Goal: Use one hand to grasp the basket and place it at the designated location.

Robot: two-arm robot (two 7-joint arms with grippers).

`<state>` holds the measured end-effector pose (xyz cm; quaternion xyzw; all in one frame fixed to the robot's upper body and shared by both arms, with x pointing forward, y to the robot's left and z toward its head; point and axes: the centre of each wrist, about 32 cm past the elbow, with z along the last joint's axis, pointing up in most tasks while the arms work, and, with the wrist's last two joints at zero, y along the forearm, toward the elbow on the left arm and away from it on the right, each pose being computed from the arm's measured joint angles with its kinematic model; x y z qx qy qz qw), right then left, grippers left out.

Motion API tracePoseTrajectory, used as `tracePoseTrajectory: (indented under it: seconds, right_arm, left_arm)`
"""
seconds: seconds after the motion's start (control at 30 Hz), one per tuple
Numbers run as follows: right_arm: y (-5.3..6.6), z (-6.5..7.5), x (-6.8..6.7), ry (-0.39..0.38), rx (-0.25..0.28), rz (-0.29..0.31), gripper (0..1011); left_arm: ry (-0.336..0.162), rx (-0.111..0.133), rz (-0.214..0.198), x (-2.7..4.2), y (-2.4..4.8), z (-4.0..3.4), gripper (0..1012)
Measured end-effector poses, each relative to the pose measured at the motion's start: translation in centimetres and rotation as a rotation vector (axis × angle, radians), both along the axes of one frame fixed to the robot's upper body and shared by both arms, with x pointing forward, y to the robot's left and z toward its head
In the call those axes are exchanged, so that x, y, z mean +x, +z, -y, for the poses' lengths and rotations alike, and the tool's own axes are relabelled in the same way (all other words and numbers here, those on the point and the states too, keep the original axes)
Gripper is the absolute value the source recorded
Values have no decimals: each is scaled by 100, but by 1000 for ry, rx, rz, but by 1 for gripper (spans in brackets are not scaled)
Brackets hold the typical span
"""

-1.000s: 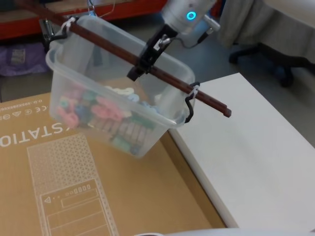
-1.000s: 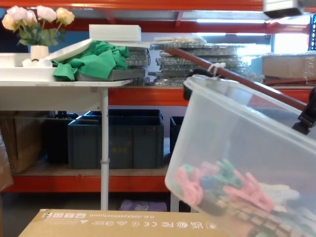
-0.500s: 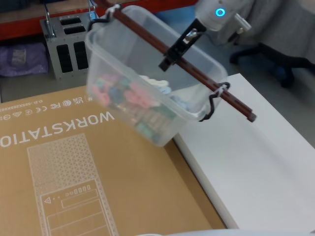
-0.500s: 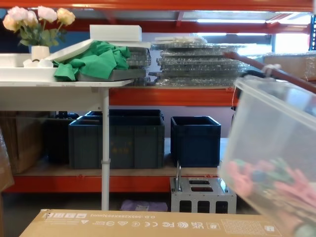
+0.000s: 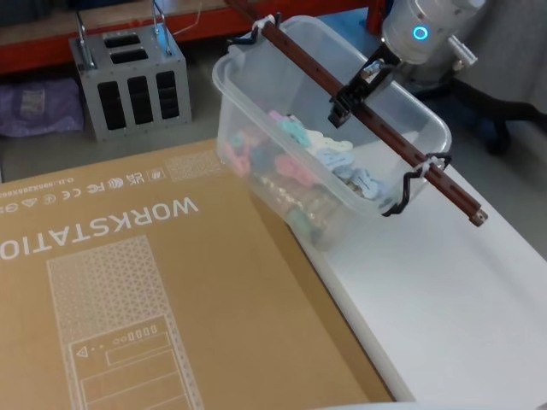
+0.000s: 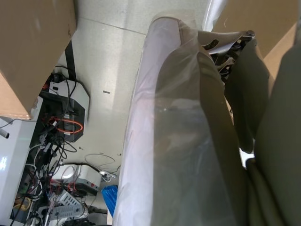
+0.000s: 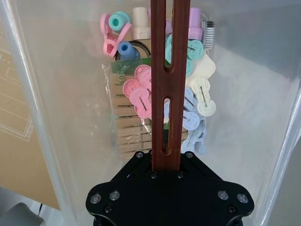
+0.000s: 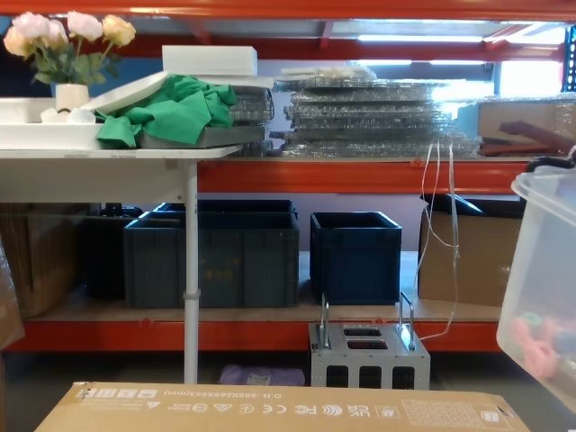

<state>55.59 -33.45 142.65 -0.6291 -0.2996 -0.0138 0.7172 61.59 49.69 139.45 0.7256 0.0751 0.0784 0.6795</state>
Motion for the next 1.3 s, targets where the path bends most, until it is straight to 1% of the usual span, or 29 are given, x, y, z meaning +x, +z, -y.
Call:
tracePoseTrajectory:
  seconds: [0.13, 0.3, 0.5, 0.57, 0.63, 0.67, 0.83, 1.03, 1.3]
  right_arm:
    - [-8, 26, -12, -19, -4, -2, 0]
    - [-32, 188, -50, -120, -15, -10, 0]
    - [-41, 237, -58, -152, -14, -12, 0]
    - [-60, 326, -74, -198, -21, -18, 0]
    - [-91, 486, -92, -271, -32, -31, 0]
    - [-112, 601, -104, -324, -39, -41, 0]
    - [-149, 756, -118, -396, -51, -56, 0]
    - [-169, 840, -128, -426, -49, -65, 0]
    - [-172, 875, -127, -438, -46, -71, 0]
  left_arm:
    - [0, 0, 0, 0, 0, -2, 0]
    - [0, 0, 0, 0, 0, 1, 0]
    - [0, 0, 0, 0, 0, 0, 0]
    - [0, 0, 0, 0, 0, 0, 0]
    - [2, 1, 0, -2, 0, -6, 0]
    - [0, 0, 0, 0, 0, -2, 0]
    - [1, 0, 0, -1, 0, -2, 0]
    - [1, 0, 0, 0, 0, -2, 0]
    - [1, 0, 0, -1, 0, -2, 0]
